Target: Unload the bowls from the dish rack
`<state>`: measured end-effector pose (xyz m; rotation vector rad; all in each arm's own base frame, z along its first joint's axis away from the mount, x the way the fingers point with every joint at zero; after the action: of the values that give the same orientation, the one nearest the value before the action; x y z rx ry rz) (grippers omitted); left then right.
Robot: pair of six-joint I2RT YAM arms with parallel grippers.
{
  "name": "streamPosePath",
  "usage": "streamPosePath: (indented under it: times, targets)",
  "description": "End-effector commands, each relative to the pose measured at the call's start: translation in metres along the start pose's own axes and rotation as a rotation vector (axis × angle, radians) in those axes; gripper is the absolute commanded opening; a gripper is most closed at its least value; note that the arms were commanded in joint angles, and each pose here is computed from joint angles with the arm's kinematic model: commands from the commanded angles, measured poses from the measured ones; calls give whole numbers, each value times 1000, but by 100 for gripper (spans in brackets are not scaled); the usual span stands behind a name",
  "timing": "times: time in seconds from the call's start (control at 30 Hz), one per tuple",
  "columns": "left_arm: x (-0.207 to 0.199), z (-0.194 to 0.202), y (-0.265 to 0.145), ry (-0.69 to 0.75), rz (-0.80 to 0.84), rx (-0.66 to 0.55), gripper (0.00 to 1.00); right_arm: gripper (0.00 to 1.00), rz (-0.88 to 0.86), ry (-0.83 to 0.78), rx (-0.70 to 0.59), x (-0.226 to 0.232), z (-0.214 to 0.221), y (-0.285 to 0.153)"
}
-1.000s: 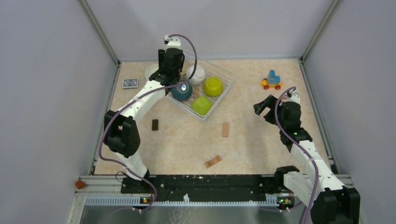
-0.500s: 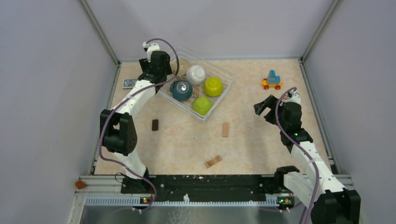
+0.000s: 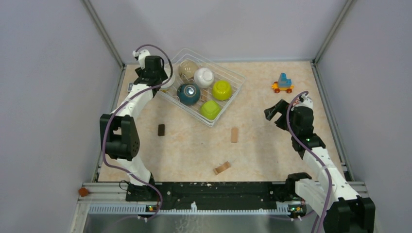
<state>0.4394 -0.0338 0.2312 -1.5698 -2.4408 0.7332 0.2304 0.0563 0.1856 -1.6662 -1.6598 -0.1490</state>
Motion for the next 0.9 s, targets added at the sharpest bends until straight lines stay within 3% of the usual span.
streamPosePath:
  times: [0.0, 0.27, 0.6, 0.73, 0.87]
  targets:
    - [2, -5, 4, -69, 24, -16, 70, 97, -38, -13, -66, 14, -18, -6]
    - [14, 5, 14, -98, -24, 0, 65, 97, -34, -8, -61, 13, -18, -4]
    - [15, 13, 24, -94, -37, 14, 37, 97, -29, -6, -62, 13, -18, -3]
    - [15, 13, 27, -90, -41, 9, 35, 97, -29, -3, -62, 13, -18, -3]
    - [13, 9, 28, -79, -34, 2, 13, 97, -32, 4, -59, 14, -17, -3]
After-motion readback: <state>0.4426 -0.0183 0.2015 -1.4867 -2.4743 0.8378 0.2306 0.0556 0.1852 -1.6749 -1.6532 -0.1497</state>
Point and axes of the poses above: each gripper's point midway between its finger pads, its own y axis out along the fingers, its own x axis along the line the jaws close on, z = x × y, the point moved 8 cm from there along -y, back along the fingers, and after that the axes turned 2 degrees about y, right-handed, at the moved point
